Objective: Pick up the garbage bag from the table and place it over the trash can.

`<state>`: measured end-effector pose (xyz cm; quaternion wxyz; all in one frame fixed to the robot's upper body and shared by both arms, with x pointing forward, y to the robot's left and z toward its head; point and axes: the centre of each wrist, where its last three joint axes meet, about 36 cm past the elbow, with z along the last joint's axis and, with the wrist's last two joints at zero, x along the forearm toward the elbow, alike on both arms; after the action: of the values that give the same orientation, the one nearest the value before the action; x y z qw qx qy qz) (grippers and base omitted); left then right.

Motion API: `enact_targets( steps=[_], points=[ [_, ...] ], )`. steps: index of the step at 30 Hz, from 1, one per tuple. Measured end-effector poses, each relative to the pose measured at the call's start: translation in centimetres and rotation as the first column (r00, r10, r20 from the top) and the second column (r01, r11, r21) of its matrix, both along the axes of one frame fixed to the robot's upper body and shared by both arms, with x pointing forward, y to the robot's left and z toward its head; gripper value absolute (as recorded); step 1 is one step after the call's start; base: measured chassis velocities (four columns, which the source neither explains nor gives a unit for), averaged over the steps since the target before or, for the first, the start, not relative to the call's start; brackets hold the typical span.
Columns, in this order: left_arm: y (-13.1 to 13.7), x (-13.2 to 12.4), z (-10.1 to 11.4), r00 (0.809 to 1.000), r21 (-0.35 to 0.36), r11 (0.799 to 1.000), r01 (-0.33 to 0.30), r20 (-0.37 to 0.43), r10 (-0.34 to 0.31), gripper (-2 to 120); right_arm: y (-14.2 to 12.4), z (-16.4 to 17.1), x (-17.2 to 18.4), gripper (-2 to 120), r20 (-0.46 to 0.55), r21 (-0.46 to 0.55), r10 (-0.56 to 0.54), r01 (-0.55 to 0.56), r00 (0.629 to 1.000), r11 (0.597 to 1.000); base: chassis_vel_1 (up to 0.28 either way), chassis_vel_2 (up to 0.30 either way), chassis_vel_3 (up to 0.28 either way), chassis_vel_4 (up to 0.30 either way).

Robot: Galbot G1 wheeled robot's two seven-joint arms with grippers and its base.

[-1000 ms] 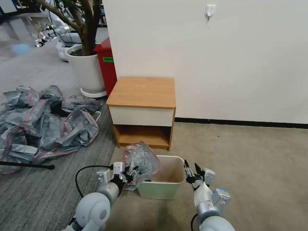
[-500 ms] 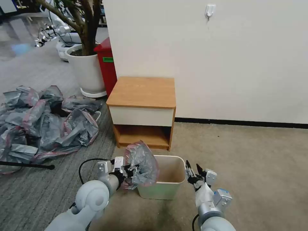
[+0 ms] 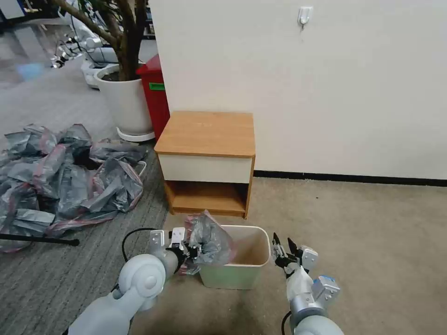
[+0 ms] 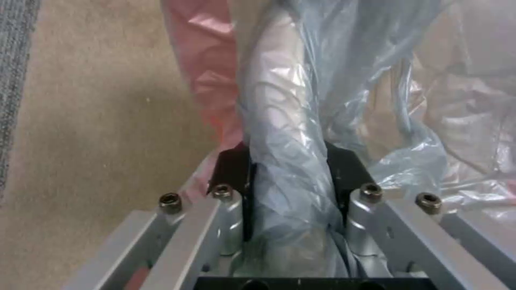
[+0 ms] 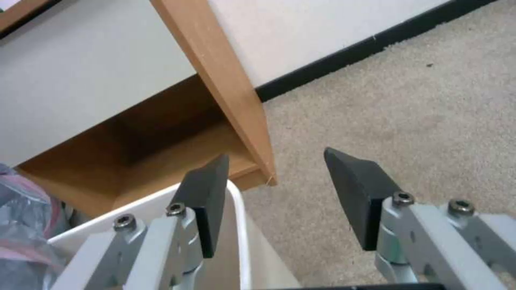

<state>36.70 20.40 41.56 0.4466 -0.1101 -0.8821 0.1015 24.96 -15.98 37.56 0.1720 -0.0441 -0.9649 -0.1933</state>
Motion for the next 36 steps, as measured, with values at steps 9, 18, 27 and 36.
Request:
enact_targets(
  steps=[9, 18, 27, 36],
  points=[
    [-0.7, 0.9, 0.2, 1.000, 0.015, 1.000, -0.002, -0.017, 0.002, 7, -0.4, 0.1, 0.1, 50, 0.019, -0.006, -0.009, 0.009, 1.000, 1.000, 0.000, 0.000, 0.000, 0.000],
    [-0.5, 0.9, 0.5, 1.000, 0.026, 1.000, -0.002, 0.011, 0.001, 3, -1.7, 0.7, -0.2, 51, 0.232, -0.107, 0.186, -0.165, 0.955, 0.981, 0.000, 0.000, 0.000, 0.000],
    [0.4, 0.5, 0.1, 0.997, 0.027, 0.999, 0.023, 0.078, -0.025, 3, -3.3, 2.9, -1.1, 51, 0.307, -0.181, 0.529, -0.498, 0.791, 0.848, 0.000, 0.000, 0.000, 0.000],
    [0.5, -0.9, 0.0, 0.986, 0.015, 0.998, 0.059, 0.154, -0.060, 3, -3.2, 3.9, 0.4, 50, 0.122, -0.130, 0.654, -0.641, 0.747, 0.756, 0.000, 0.000, 0.000, 0.000]
  ],
)
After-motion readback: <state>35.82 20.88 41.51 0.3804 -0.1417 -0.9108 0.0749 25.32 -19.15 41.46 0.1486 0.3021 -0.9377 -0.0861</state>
